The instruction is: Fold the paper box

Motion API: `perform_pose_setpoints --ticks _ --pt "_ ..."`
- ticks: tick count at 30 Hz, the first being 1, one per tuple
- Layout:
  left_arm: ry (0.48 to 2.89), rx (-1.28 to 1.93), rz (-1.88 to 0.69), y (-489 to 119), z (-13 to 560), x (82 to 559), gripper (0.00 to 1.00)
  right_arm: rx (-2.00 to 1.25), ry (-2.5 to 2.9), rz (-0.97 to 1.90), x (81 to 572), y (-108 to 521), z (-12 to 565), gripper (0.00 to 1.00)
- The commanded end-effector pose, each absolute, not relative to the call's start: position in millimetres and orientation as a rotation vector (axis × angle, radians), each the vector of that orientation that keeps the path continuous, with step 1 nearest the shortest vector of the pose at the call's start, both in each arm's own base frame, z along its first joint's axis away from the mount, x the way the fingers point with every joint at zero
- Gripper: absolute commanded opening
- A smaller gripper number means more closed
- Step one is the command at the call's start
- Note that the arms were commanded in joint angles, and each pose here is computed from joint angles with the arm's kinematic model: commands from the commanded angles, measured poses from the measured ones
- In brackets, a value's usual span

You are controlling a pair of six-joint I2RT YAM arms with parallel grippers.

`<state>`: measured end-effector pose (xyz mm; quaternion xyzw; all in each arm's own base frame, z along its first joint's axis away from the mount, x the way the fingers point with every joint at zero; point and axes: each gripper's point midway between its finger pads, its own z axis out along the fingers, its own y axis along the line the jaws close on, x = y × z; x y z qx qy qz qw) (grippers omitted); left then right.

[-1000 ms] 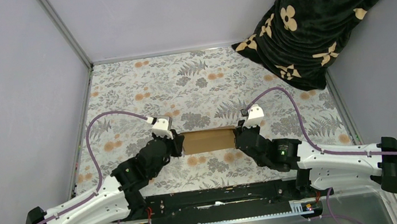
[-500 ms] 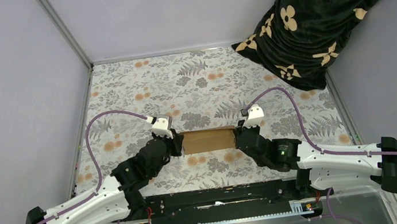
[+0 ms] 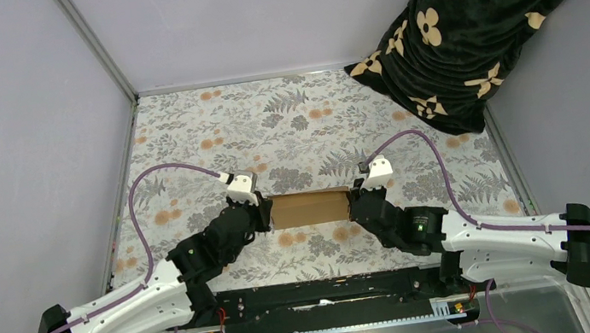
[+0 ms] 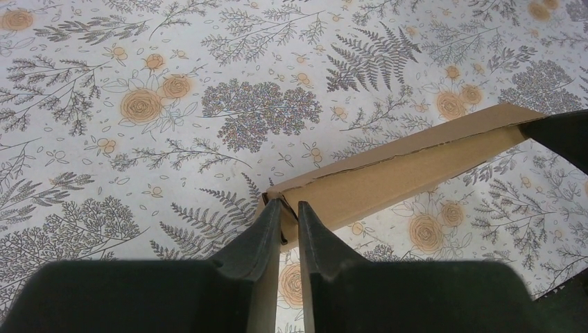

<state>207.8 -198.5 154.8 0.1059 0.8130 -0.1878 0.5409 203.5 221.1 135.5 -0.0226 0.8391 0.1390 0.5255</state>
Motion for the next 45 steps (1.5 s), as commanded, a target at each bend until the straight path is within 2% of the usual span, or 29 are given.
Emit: perform_pose_setpoints --ticks 1,8,15,22,36,45 --pt "1.904 0.214 -0.445 -198.5 171.2 211.4 0.20 -0.216 2.172 0.206 178.2 200.5 80.3 0.00" --pt "1.908 0.204 -0.438 -198.9 170.4 212.3 0.29 -0.215 2.175 0.206 178.0 200.2 78.9 0.00" --pt "1.915 0.210 -0.426 -201.0 168.3 213.6 0.30 -0.219 2.172 0.204 178.4 200.6 80.3 0.00" --pt "1.914 0.203 -0.410 -199.7 169.4 215.3 0.29 -0.223 2.173 0.202 178.3 200.6 80.6 0.00" --pt "1.922 0.209 -0.392 -201.3 170.0 217.1 0.18 -0.228 2.171 0.198 178.5 200.1 81.4 0.00" --pt "1.928 0.205 -0.388 -198.7 169.1 215.6 0.16 -0.228 2.172 0.200 178.3 200.2 80.2 0.00"
